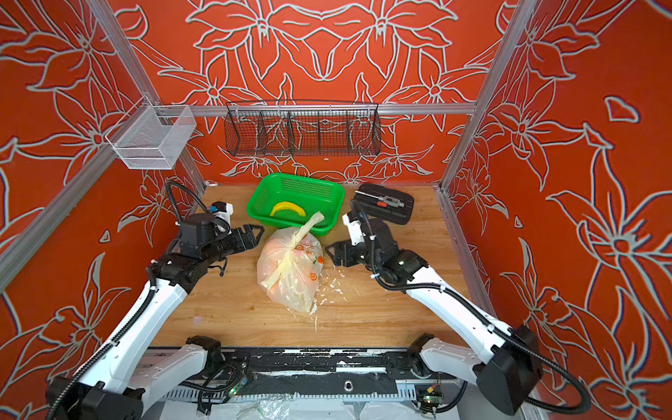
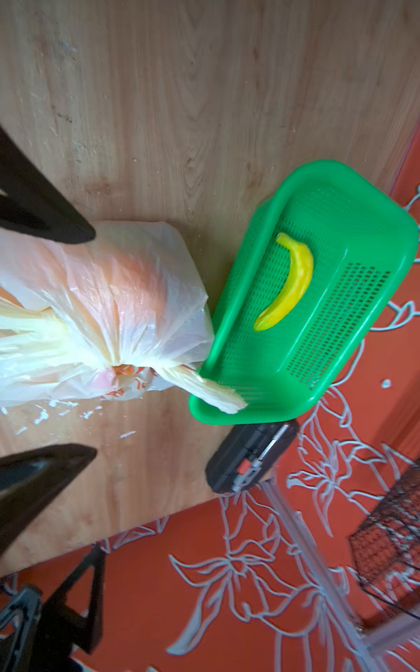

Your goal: Untie the knot of the plastic bag and take out the fruit

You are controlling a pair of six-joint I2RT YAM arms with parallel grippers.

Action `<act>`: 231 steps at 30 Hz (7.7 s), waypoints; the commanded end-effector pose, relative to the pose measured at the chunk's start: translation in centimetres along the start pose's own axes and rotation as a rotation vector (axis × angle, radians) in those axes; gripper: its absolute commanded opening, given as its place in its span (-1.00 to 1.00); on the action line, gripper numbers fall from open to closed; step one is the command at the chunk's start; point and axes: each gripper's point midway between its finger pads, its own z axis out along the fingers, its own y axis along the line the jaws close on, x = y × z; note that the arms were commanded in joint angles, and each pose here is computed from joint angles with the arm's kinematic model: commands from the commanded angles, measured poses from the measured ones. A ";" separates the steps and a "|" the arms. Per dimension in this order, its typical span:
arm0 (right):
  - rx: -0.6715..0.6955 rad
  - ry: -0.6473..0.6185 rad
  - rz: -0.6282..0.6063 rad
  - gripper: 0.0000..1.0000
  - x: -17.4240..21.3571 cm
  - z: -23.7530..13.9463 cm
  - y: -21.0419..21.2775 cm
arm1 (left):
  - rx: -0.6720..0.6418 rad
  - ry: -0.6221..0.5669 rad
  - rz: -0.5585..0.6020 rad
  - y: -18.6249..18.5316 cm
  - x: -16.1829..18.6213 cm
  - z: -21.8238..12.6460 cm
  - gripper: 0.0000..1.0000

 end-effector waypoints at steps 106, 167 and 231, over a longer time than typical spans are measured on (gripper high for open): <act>0.028 0.156 -0.194 -0.26 4.3 12.0 3.0 | 0.043 0.352 0.278 -4.2 5.0 9.0 0.58; 0.401 -0.033 -0.098 -0.64 6.5 2.2 -7.7 | -0.067 0.216 0.096 -0.6 2.8 5.3 -1.00; 0.119 -0.195 -0.224 -0.87 -1.6 1.0 -0.9 | 0.320 -0.049 0.594 -8.3 1.8 0.0 0.34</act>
